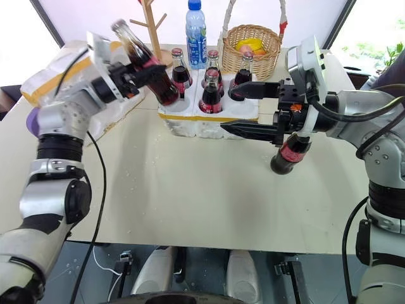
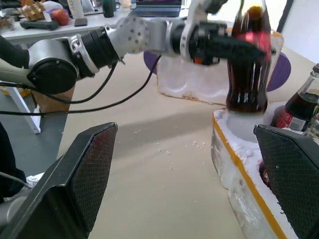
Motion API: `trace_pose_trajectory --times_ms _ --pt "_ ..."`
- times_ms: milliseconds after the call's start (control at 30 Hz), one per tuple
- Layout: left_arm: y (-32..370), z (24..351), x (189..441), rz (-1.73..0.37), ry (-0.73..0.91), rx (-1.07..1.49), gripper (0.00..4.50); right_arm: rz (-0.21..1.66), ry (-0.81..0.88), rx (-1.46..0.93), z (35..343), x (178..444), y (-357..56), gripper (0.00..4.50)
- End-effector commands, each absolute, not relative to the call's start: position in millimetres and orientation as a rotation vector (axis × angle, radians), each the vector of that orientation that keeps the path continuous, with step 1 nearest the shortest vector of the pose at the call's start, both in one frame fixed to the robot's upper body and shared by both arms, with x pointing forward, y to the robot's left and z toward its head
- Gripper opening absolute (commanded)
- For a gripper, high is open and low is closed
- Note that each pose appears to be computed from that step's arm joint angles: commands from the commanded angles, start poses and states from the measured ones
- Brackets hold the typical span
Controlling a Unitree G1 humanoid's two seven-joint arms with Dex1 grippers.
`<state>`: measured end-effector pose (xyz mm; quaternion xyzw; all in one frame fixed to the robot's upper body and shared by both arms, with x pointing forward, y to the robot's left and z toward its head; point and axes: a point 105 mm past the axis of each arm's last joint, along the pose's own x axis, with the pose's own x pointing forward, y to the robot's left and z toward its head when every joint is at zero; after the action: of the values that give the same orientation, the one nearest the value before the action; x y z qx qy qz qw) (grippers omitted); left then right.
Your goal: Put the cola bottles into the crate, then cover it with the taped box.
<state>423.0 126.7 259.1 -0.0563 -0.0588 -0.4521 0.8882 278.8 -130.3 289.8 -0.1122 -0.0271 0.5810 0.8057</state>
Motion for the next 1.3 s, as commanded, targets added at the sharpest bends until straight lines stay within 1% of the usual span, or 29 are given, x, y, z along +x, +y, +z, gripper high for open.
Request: trace_pose_trajectory --times_ms 33,300,433,500,567,667,733,833,900,967,1033,1100,1167,1267,1300 --pt "122.0 286.4 421.4 -0.96 -0.219 0.013 2.72 1.216 -0.106 -0.265 297.6 276.6 -133.0 4.5" --pt "104.2 236.6 431.0 -0.951 -0.099 0.265 2.72 1.179 -0.085 -0.277 288.7 281.3 -137.2 4.5" --pt "96.7 213.0 437.1 -0.928 -0.038 0.259 2.72 1.172 -0.085 -0.284 287.0 284.3 -136.4 4.5" --pt "95.3 204.3 439.8 -0.91 -0.017 0.242 3.76 1.167 -0.082 -0.29 285.1 285.8 -135.9 4.5" --pt "95.4 201.2 441.9 -0.892 -0.013 0.211 4.48 1.161 -0.075 -0.301 282.7 286.8 -135.9 4.5" --pt "97.8 205.6 443.0 -0.879 -0.029 0.168 4.48 1.157 -0.072 -0.315 282.1 285.3 -137.1 4.5" --pt "103.3 219.3 440.0 -0.895 -0.063 0.126 4.48 1.158 -0.085 -0.317 289.3 281.4 -138.8 4.5" --pt "115.1 261.9 417.9 -1.019 -0.159 0.033 4.48 1.168 -0.137 -0.315 314.5 267.3 -143.6 4.5" --pt "128.1 297.7 390.8 -1.122 -0.222 -0.033 4.48 1.159 -0.152 -0.286 329.5 253.2 -155.4 4.5" --pt "137.4 318.1 367.7 -1.191 -0.248 -0.057 4.48 1.147 -0.14 -0.27 333.7 241.5 -163.8 4.5" --pt "144.0 326.7 351.9 -1.228 -0.252 -0.056 4.48 1.134 -0.109 -0.278 328.9 232.3 -167.8 4.5" --pt "149.9 331.3 335.4 -1.269 -0.236 -0.035 4.48 1.135 -0.048 -0.296 313.7 216.4 -168.1 4.5" --pt "148.5 325.4 320.5 -1.324 -0.188 0.013 4.48 1.121 0.018 -0.296 296.6 202.1 -169.0 4.5" --pt "141.9 309.6 302.7 -1.412 -0.101 0.06 4.48 1.065 0.072 -0.281 280.9 192.9 -174.2 4.5" --pt "136.1 290.7 294.9 -1.454 -0.031 0.131 4.48 0.98 0.11 -0.305 267.2 196.0 -181.7 4.5"
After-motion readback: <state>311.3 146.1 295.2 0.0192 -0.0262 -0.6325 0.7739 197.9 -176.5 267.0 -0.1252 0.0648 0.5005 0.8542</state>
